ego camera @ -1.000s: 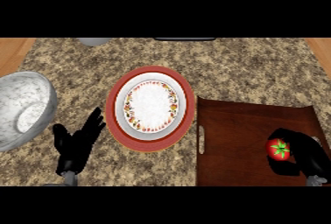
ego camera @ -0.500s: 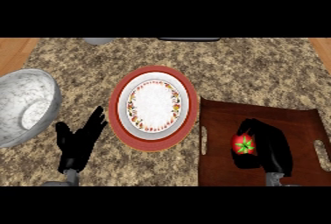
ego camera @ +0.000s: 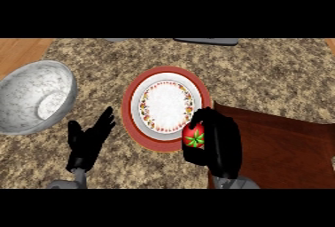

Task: Pick the tomato from the tray and place it in the plate

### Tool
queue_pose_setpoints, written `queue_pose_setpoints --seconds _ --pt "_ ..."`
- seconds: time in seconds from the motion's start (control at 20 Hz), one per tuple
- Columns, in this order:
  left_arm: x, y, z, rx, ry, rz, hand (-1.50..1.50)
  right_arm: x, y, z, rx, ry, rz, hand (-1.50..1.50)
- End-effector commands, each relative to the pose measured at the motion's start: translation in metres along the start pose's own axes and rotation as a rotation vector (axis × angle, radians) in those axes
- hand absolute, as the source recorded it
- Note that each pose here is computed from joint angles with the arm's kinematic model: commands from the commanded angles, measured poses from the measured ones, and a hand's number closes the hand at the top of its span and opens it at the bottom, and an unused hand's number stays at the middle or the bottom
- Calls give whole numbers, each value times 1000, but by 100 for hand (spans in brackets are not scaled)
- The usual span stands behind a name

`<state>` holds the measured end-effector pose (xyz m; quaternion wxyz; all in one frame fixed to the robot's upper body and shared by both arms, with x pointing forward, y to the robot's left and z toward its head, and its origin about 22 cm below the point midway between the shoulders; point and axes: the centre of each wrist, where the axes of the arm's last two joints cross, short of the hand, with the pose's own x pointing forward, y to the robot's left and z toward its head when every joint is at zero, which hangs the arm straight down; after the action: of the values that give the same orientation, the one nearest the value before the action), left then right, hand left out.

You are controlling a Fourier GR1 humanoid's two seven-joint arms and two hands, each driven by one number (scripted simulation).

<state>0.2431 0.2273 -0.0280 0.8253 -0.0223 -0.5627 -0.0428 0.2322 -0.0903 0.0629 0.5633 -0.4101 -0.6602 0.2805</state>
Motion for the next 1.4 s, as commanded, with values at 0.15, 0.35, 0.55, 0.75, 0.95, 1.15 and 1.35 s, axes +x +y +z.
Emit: queue_pose_setpoints --seconds 0.15,0.35,0.55,0.75,0.95,1.15,1.35 --pt "-1 0 -2 -9 17 -1 0 46 -3 5 -207 77 -141 150" --pt "-3 0 -2 -8 24 -5 0 60 1 6 -288 122 -207 150" --pt "4 -6 -5 6 6 10 0 67 6 6 -369 136 -265 150" --pt "3 -4 -7 19 14 19 0 67 14 -10 -448 163 -206 150" --pt "1 -4 -1 34 7 9 0 58 20 -28 -549 208 -149 150" --pt "-3 -5 1 14 6 11 0 51 30 -34 -588 236 -125 150" --pt "0 2 -4 39 2 1 0 43 36 -47 -608 266 -143 150"
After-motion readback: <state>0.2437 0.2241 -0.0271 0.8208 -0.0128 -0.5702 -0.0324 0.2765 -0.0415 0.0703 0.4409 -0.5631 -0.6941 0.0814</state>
